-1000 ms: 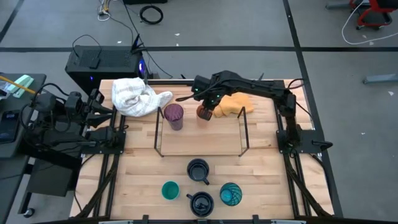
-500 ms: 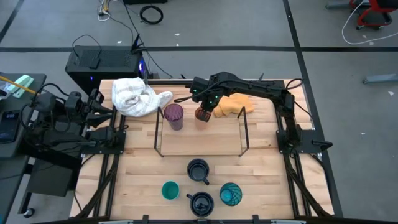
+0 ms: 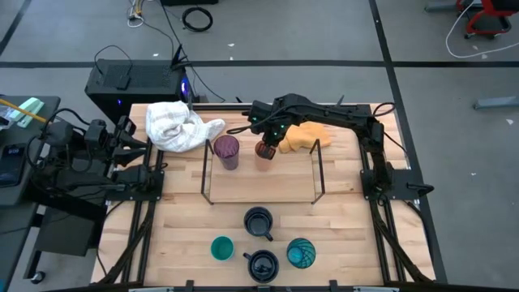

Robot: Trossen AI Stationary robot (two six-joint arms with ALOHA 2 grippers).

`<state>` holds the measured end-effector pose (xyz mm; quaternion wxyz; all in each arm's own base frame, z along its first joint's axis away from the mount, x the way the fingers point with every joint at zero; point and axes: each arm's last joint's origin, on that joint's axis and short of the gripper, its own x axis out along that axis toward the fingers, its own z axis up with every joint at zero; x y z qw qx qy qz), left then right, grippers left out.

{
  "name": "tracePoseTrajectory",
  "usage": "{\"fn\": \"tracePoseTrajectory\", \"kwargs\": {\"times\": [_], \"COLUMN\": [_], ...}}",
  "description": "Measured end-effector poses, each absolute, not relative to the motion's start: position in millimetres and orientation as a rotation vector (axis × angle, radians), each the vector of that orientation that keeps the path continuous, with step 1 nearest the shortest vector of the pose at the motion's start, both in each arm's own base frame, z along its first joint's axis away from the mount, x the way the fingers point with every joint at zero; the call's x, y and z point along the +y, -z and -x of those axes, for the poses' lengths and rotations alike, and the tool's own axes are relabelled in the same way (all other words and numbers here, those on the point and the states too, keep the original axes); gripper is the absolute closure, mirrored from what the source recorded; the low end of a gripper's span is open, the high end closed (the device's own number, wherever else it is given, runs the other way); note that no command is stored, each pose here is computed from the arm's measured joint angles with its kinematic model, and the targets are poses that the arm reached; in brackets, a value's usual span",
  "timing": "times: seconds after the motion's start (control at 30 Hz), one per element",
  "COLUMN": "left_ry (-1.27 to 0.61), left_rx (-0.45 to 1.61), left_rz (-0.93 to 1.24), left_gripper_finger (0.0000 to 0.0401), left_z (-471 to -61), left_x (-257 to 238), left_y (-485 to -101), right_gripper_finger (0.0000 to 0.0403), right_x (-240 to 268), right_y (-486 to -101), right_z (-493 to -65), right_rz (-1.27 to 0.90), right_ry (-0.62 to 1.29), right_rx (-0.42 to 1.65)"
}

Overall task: Stack small to large cups/mugs on shelf
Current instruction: Put the orange cup on the shelf

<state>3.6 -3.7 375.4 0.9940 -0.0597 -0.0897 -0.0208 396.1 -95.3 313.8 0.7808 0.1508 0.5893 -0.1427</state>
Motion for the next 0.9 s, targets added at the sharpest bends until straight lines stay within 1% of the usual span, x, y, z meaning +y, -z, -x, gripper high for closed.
{"fn": "tracePoseTrajectory", "kwargs": {"times": [0.2, 0.47, 0.73, 0.9], "left_ry": [0.042, 0.042, 0.042, 0.042], "left_rx": [-0.180, -0.179, -0.180, -0.180], "left_rz": [0.120, 0.120, 0.120, 0.120], "left_gripper_finger": [0.0323, 0.0317, 0.0323, 0.0319], "left_z": [-3.6, -3.7, -3.6, -3.7], "left_x": [-3.7, -3.7, -3.7, -3.7], "left_y": [-375.4, -375.3, -375.5, -375.4], "right_gripper_finger": [0.0403, 0.0403, 0.0403, 0.0403], "right_x": [-95.3, -95.3, -95.7, -96.8], "right_y": [-313.9, -313.9, -313.9, -313.8], "right_z": [-396.0, -395.9, -395.8, -395.8], "right_rz": [-0.326, -0.326, -0.328, -0.317], "right_ry": [0.310, 0.311, 0.314, 0.331], "right_rx": [1.273, 1.273, 1.274, 1.272]}}
